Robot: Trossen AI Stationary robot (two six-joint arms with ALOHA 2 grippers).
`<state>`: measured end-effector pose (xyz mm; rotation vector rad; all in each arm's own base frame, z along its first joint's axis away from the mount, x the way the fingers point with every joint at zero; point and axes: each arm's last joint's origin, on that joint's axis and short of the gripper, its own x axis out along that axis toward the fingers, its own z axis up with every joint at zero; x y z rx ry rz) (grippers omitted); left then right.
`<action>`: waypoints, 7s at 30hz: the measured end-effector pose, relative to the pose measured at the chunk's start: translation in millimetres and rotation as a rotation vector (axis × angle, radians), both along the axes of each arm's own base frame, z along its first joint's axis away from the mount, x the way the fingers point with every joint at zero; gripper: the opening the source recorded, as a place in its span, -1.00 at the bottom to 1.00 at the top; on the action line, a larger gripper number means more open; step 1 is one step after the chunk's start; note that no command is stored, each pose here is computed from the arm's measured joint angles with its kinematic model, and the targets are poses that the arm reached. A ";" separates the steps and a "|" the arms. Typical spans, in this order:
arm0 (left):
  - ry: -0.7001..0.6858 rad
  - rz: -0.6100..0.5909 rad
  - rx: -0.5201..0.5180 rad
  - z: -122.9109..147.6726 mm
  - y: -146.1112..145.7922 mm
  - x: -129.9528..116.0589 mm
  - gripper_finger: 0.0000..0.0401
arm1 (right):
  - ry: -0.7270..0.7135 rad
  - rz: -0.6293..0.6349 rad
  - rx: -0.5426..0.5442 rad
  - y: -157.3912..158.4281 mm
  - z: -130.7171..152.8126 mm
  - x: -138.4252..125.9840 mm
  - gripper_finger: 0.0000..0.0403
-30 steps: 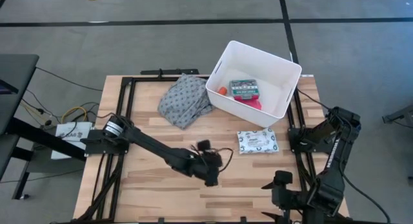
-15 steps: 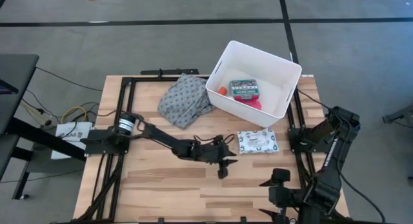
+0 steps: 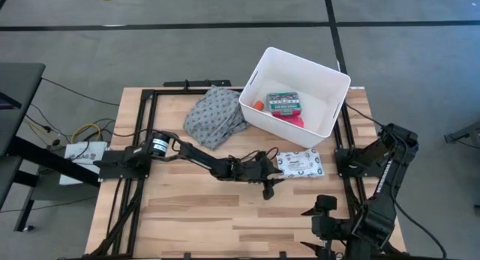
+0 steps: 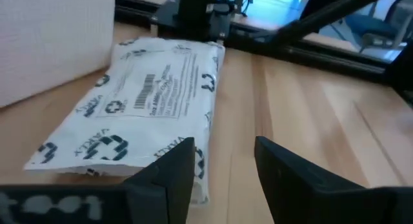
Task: Pick & place medical supplies in basket/bin
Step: Put the white bag in the white bin
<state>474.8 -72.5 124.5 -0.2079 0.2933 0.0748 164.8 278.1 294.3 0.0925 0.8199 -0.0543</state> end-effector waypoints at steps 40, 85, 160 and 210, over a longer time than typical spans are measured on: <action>0.035 0.097 -0.057 -11.9 15.0 4.7 -0.25 | 0.000 0.001 -0.002 -0.1 0.0 0.0 0.95; 0.003 0.170 -0.137 -10.1 17.7 5.3 -0.25 | 0.000 0.006 -0.007 -0.1 0.0 0.0 0.95; -0.031 0.072 -0.190 -23.1 29.8 59.3 -0.96 | -0.012 0.057 -0.043 0.1 -0.1 8.0 0.95; 0.256 0.049 0.214 71.6 -35.7 11.5 -1.00 | -0.021 -0.154 0.131 -4.6 -1.3 19.6 0.95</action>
